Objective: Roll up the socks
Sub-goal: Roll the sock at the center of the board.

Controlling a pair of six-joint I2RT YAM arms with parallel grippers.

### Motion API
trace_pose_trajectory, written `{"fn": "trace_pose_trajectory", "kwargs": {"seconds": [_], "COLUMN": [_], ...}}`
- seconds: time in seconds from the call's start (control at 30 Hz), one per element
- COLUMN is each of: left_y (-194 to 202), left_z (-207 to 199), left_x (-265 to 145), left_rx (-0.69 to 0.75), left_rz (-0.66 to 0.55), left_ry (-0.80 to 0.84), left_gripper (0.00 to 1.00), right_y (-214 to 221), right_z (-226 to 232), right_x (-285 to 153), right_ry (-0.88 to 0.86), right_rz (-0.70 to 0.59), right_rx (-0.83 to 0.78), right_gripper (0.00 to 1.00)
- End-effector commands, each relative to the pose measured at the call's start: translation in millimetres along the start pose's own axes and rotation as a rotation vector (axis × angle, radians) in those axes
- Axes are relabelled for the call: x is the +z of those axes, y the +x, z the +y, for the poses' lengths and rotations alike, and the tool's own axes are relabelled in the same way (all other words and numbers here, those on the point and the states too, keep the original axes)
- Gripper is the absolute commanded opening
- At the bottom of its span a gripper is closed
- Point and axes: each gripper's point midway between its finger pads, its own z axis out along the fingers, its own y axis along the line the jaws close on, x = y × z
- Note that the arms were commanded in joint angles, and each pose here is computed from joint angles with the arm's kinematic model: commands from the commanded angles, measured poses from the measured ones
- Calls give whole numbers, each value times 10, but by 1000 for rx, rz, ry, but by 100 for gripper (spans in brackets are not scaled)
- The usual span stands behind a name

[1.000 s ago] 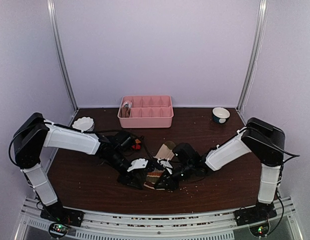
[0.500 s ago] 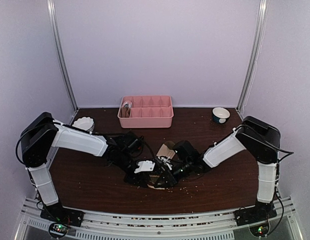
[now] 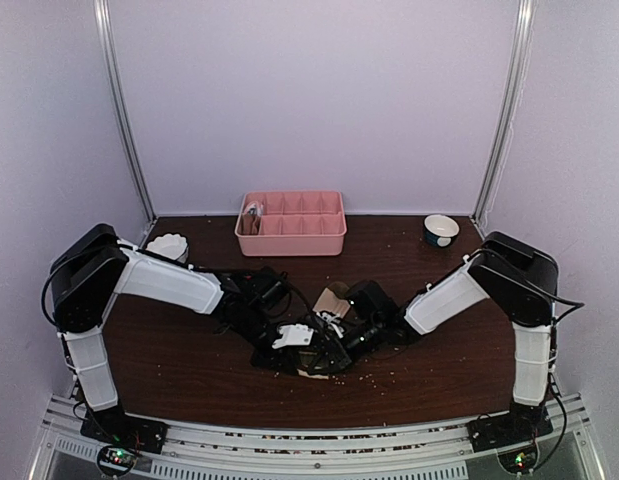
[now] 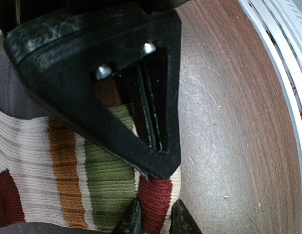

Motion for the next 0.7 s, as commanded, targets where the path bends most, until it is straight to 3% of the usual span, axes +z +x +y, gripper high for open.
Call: {"fn": "trace_pose_trajectory", "kwargs": {"seconds": [0.0, 0.07, 0.17, 0.67], "left_y": [-3, -60, -198, -172], "left_z": [-23, -60, -156, -171], "left_x": [-1, -60, -194, -56], "left_rx": [-11, 5, 35, 45], "left_rz": [20, 1, -46, -14], "left_ry": [6, 16, 46, 48], "left_gripper": [26, 33, 35, 29], "right_y": [578, 600, 632, 662], "right_z": [-566, -578, -595, -616], "right_x": [34, 37, 34, 28], "right_ry": [182, 185, 189, 190], "right_rz": [121, 128, 136, 133], "right_rx": [239, 244, 251, 261], "right_gripper": [0, 0, 0, 0]}}
